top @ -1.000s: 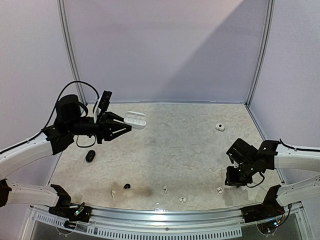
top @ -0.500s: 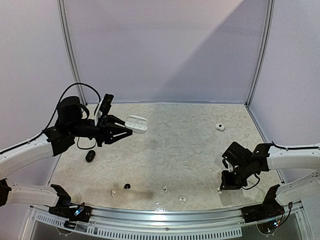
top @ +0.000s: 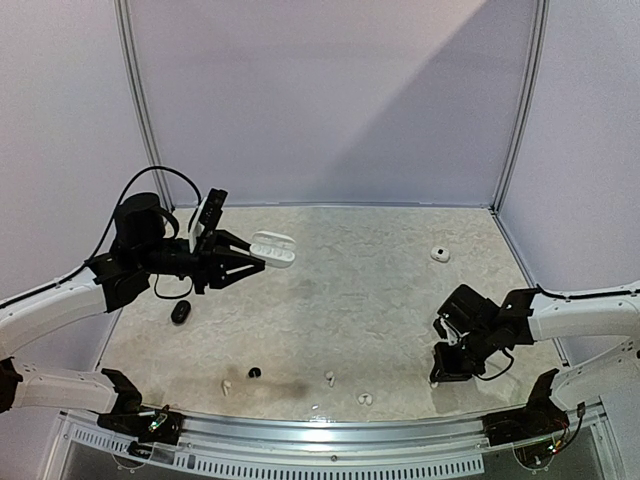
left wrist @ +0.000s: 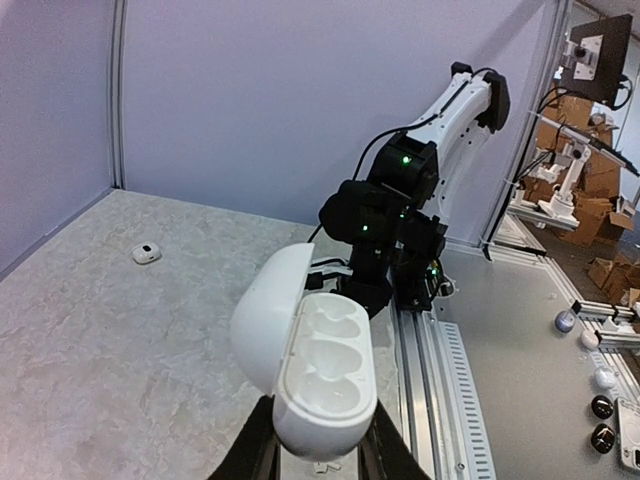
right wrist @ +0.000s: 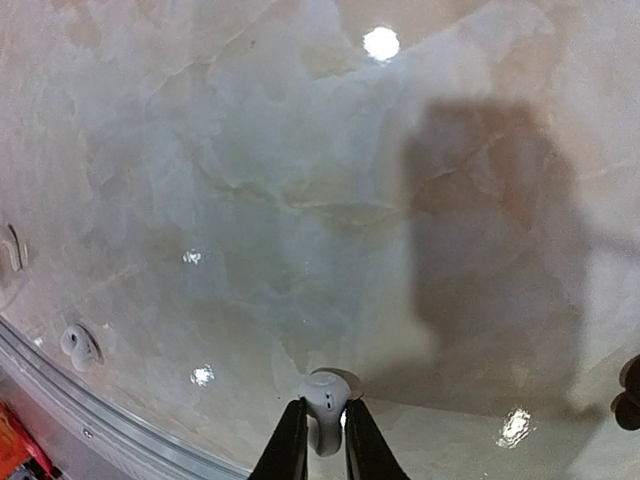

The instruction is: Insert the wireless bluetooth earbuds into the charging case

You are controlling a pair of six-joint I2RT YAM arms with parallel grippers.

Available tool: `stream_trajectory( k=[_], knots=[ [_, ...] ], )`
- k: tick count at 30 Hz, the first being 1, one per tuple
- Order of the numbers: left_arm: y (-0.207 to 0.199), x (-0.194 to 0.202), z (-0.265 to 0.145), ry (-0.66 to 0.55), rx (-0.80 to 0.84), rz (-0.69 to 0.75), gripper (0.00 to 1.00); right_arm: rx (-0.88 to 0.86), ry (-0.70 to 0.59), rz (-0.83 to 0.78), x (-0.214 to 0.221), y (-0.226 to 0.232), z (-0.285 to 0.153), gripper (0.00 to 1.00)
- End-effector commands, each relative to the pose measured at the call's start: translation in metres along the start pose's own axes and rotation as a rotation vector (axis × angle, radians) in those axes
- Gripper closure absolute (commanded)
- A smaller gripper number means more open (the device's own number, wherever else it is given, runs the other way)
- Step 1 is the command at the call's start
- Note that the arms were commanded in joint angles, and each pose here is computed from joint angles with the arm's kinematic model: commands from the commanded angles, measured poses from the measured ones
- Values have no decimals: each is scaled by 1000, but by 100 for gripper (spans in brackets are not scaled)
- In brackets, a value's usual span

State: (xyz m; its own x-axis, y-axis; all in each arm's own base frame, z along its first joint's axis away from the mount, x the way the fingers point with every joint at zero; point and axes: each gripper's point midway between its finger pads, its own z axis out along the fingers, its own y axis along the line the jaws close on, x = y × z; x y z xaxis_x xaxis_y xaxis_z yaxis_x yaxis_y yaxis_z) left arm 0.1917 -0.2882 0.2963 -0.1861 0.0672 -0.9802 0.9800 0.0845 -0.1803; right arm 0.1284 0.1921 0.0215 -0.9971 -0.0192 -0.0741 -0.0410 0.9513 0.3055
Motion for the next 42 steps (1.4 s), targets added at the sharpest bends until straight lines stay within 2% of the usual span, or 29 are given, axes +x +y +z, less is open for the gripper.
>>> stream_trajectory(
  k=[1,5,11,14,19,23,26,30,33,37,42],
  knots=[
    [-6,9,2,18,23,8,100,55,43,13,12,-14,3,93],
    [-7,9,2,22,25,10,100,38,24,14,10,-10,-5,100],
    [-10,6,2,14,47,23,100,-57,-53,-47,-8,19,-34,100],
    [-18,1,2,-3,90,49,100,-169,-201,-140,-39,60,-82,100],
    [-29,-6,1,-38,151,119,100,-345,-504,-372,-83,133,-187,100],
    [-32,-7,1,-38,171,165,100,-479,-676,-623,-89,200,-251,100],
    [-34,-9,2,-34,189,160,100,-574,-748,-812,-82,253,-281,100],
    [-38,-10,2,-24,201,151,100,-667,-778,-1084,-59,316,-299,100],
    [-36,-8,4,-9,197,140,100,-707,-771,-1200,-54,349,-300,100],
    [-34,-8,5,-2,187,131,100,-679,-720,-1292,-52,365,-276,100],
    [-32,-8,6,1,178,123,100,-687,-705,-1360,-46,367,-269,100]
  ],
)
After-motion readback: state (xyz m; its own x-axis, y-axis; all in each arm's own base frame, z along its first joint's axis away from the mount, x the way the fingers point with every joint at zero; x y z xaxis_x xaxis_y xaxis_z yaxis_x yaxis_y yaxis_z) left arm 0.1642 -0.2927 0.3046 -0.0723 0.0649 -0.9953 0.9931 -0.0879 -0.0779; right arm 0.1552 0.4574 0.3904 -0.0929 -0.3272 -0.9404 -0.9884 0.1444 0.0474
